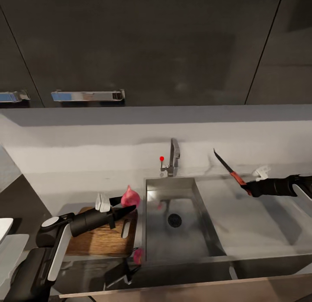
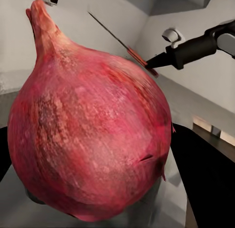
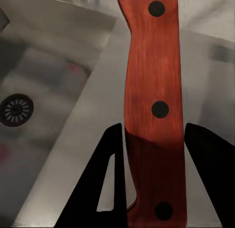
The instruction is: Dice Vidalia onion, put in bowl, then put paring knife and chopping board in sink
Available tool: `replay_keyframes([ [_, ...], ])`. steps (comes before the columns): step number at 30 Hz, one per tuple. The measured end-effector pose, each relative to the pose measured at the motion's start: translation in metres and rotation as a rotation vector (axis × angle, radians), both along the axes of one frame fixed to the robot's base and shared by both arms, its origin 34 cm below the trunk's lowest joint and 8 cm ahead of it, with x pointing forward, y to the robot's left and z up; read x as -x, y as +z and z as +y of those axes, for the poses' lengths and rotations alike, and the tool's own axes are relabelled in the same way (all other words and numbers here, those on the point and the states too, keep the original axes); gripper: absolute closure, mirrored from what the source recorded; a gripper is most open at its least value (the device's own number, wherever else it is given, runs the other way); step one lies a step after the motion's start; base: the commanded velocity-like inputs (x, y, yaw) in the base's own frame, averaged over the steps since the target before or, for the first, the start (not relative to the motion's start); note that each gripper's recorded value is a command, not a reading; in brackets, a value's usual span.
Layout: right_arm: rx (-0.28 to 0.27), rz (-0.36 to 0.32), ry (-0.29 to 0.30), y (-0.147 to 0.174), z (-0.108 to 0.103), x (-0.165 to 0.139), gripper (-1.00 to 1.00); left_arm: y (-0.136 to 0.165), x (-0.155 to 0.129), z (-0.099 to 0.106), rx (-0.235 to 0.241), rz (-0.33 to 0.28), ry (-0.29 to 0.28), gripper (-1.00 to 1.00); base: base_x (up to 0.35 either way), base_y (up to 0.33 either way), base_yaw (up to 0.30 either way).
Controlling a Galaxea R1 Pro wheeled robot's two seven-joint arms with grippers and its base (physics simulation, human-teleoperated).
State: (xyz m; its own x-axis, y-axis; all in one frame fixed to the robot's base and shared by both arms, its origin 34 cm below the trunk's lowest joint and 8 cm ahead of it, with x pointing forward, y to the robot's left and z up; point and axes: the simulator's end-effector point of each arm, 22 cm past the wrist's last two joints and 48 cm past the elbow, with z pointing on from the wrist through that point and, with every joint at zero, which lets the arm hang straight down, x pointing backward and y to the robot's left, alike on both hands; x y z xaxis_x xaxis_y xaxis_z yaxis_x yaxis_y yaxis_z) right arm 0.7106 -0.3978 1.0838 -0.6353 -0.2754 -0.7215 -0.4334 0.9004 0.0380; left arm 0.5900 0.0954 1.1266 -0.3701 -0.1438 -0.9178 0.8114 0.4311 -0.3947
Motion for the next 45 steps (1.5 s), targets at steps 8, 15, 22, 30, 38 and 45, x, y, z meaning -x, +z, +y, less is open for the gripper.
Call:
replay_keyframes([
  [8,0.048,0.160,0.000,-0.050,0.004,0.030,1.00,-0.005,-0.005,0.019,-0.046,-0.006,0.028,1.00,0.000,0.000,0.000],
  [15,0.210,0.221,-0.012,-0.097,-0.006,0.047,1.00,-0.013,-0.016,0.050,-0.137,-0.010,0.072,1.00,0.000,0.000,0.000],
  [22,0.221,0.224,-0.008,-0.100,-0.006,0.049,1.00,-0.016,-0.014,0.046,-0.145,0.000,0.060,1.00,0.000,0.000,0.000],
  [30,0.172,0.229,0.051,-0.095,0.015,0.053,1.00,-0.018,-0.009,0.036,-0.151,0.002,0.032,1.00,0.000,0.000,0.000],
  [38,0.071,0.230,0.123,-0.074,0.035,0.059,1.00,-0.018,-0.009,0.033,-0.151,0.001,0.027,1.00,0.000,0.000,0.000],
  [45,0.085,0.228,0.118,-0.060,0.006,0.065,1.00,-0.019,-0.007,0.029,-0.150,0.000,0.018,1.00,0.000,0.000,0.000],
])
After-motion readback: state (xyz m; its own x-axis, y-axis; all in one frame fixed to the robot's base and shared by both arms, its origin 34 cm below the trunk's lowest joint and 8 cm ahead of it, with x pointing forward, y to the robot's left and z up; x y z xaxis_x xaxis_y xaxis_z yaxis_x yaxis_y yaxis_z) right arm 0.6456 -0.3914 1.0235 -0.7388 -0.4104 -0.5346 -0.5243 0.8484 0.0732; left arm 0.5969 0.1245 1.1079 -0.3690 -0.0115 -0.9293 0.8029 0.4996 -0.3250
